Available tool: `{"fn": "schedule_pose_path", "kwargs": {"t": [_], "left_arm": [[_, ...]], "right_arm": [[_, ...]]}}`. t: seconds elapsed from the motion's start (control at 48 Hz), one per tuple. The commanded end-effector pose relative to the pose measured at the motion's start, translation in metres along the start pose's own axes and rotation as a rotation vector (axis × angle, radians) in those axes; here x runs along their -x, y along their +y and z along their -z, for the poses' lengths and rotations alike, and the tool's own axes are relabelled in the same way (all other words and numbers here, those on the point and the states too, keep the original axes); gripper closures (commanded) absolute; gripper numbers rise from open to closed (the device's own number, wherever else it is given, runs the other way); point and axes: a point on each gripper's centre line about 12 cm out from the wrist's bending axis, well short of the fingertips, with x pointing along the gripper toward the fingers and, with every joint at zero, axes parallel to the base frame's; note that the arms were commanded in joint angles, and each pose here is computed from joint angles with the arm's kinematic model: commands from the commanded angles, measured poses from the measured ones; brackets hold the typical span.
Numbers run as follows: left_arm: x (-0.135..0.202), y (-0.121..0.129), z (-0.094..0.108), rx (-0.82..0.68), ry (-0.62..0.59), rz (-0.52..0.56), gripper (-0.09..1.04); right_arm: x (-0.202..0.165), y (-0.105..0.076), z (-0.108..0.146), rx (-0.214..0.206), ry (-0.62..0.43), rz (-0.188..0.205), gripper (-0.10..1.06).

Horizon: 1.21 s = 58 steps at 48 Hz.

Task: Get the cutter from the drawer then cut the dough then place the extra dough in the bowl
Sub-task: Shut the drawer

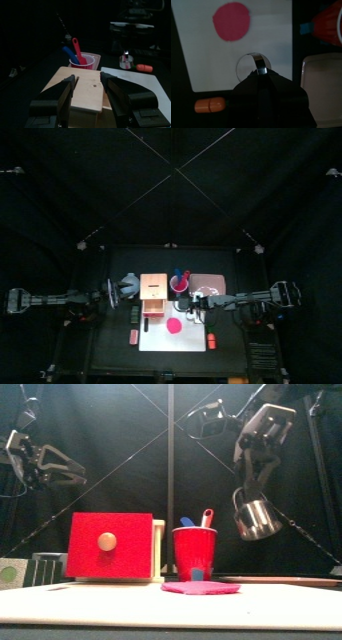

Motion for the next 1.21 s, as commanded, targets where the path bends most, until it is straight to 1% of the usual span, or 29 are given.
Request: {"fn": "schedule_pose_path", "kwargs": {"t": [0.021,0.062,0.146,0.188,0.271,0.375,0.438,0.5,0.625,0.729,0.833,0.958,1.083,1.146,1.208], "left_arm": [[-0.007,0.001,-0.014,0.004,-0.039,-0.013,0.12],[-0.007,0.002,-0.015,0.004,-0.042,-0.015,0.12],[-0.009,0.003,-0.017,0.004,-0.046,-0.021,0.11],[-0.009,0.003,-0.017,0.007,-0.045,-0.025,0.11],[-0.011,0.005,-0.018,0.013,-0.045,-0.032,0.11],[-0.013,0.006,-0.019,0.031,-0.044,-0.049,0.11],[-0.015,0.008,-0.02,0.037,-0.037,-0.059,0.11],[-0.017,0.01,-0.019,0.04,-0.028,-0.07,0.11],[-0.02,0.013,-0.018,0.041,-0.007,-0.084,0.11],[-0.024,0.013,-0.016,0.044,0.016,-0.086,0.11],[-0.029,0.013,-0.017,0.045,0.037,-0.089,0.11],[-0.037,0.014,-0.021,0.047,0.059,-0.095,0.12],[-0.05,0.014,-0.021,0.071,0.132,-0.1,0.13],[-0.057,0.015,-0.021,0.08,0.161,-0.107,0.13],[-0.064,0.017,-0.024,0.081,0.184,-0.117,0.13]], "right_arm": [[0.005,0.0,-0.001,-0.013,-0.06,0.025,0.55],[0.003,0.003,0.0,-0.012,-0.078,0.034,0.54],[-0.001,0.009,0.002,0.005,-0.118,0.051,0.51],[-0.004,0.013,0.005,0.021,-0.128,0.061,0.5],[-0.008,0.018,0.011,0.036,-0.135,0.081,0.45],[-0.014,0.019,0.016,0.015,-0.135,0.088,0.41],[-0.018,0.019,0.019,-0.008,-0.133,0.088,0.38],[-0.022,0.02,0.021,-0.023,-0.134,0.079,0.34],[-0.026,0.022,0.025,-0.029,-0.142,0.061,0.24],[-0.026,0.022,0.024,-0.057,-0.14,0.047,0.18],[-0.02,0.024,0.016,-0.052,-0.17,0.04,0.15],[-0.014,0.023,0.004,-0.032,-0.21,0.054,0.15],[-0.004,0.019,-0.014,-0.051,-0.266,0.05,0.15],[0.002,0.019,-0.027,-0.056,-0.308,0.039,0.15],[0.006,0.023,-0.044,-0.05,-0.369,0.015,0.16]]}}
